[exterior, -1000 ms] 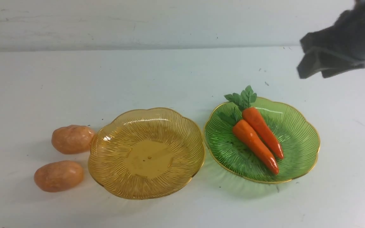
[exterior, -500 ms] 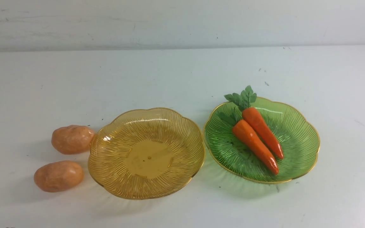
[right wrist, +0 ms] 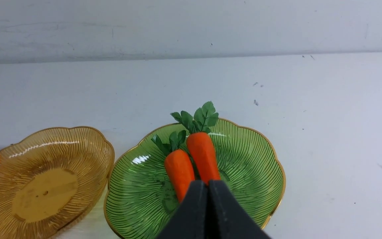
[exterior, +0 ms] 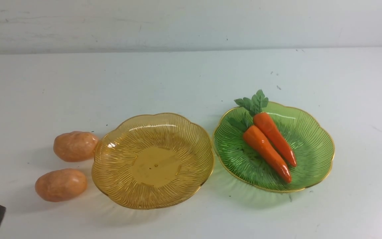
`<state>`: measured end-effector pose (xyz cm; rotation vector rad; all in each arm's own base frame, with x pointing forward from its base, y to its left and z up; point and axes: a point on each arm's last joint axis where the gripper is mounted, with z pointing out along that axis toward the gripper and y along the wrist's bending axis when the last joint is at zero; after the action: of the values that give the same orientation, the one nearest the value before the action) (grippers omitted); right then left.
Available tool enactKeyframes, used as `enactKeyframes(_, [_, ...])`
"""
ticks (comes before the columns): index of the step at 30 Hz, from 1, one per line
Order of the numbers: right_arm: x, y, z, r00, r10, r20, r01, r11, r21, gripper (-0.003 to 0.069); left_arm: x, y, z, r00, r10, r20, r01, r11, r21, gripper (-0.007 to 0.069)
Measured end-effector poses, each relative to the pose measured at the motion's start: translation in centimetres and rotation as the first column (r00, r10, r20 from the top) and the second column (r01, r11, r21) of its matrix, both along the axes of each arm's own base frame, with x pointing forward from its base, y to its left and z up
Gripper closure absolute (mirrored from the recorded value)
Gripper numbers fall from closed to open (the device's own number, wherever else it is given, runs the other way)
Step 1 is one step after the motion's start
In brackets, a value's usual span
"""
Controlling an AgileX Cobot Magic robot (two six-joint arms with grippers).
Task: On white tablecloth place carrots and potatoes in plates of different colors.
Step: 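Put the potatoes from the left side into the left plate with the left gripper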
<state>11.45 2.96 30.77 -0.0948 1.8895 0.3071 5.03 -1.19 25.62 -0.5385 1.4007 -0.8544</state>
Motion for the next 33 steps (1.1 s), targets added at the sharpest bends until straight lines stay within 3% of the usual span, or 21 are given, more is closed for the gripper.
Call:
enactKeyframes(4, [0.3,0.1,-0.2,1.000,0.000,-0.018,0.000,1.000,0.002,0.0674,1.0,-1.2,3.5,0.992,-0.105,-0.066,0.114,0.980,0.163,0.0628])
enactKeyframes(8, [0.5,0.1,-0.3,1.000,0.000,-0.028,0.000,1.000,0.003,0.0674,3.5,-2.8,5.7,0.941,-0.227,-0.252,0.297,0.910,0.288,0.0628])
enactKeyframes(9, [0.5,0.1,-0.4,1.000,0.000,-0.030,0.000,1.000,0.003,0.0674,4.4,-3.3,5.9,0.893,-0.306,-0.331,0.410,0.856,0.316,0.0628])
enactKeyframes(11, [0.5,0.1,-0.4,1.000,0.001,-0.031,-0.001,1.000,0.004,0.0674,5.9,-3.9,5.9,0.822,-0.354,-0.447,0.520,0.786,0.335,0.0628])
enactKeyframes(13, [0.5,0.1,-0.4,0.999,0.003,-0.040,-0.003,1.000,0.002,0.0674,7.7,-4.4,5.7,0.683,-0.392,-0.616,0.674,0.663,0.326,0.0628])
enactKeyframes(16, [0.4,0.2,-0.5,0.999,0.005,-0.051,-0.005,1.000,0.000,0.0674,9.8,-4.3,5.2,0.522,-0.361,-0.773,0.794,0.537,0.286,0.0628])
enactKeyframes(18, [0.4,0.2,-0.6,0.998,0.007,-0.058,-0.007,1.000,0.007,0.0674,11.0,-3.9,4.8,0.463,-0.299,-0.835,0.828,0.481,0.287,0.0628])
enactKeyframes(23, [0.4,0.3,-0.6,0.997,0.011,-0.070,-0.008,0.999,0.037,0.0674,13.3,-2.7,4.4,0.426,-0.152,-0.892,0.851,0.402,0.338,0.0628])
enactKeyframes(28, [0.3,0.4,-0.8,0.995,0.018,-0.096,-0.014,0.999,0.051,0.0674,15.1,-1.6,4.2,0.492,-0.029,-0.870,0.818,0.356,0.451,0.0625])
enactKeyframes(31, [0.1,0.6,-0.9,0.992,0.029,-0.124,-0.019,0.997,0.076,0.0674,16.7,-1.5,3.9,0.561,-0.001,-0.828,0.768,0.373,0.520,0.0565])
enactKeyframes(33, [0.1,0.6,-1.0,0.992,0.030,-0.126,-0.019,0.997,0.081,0.0674,17.4,-1.4,3.4,0.559,0.006,-0.829,0.768,0.373,0.521,0.0511])
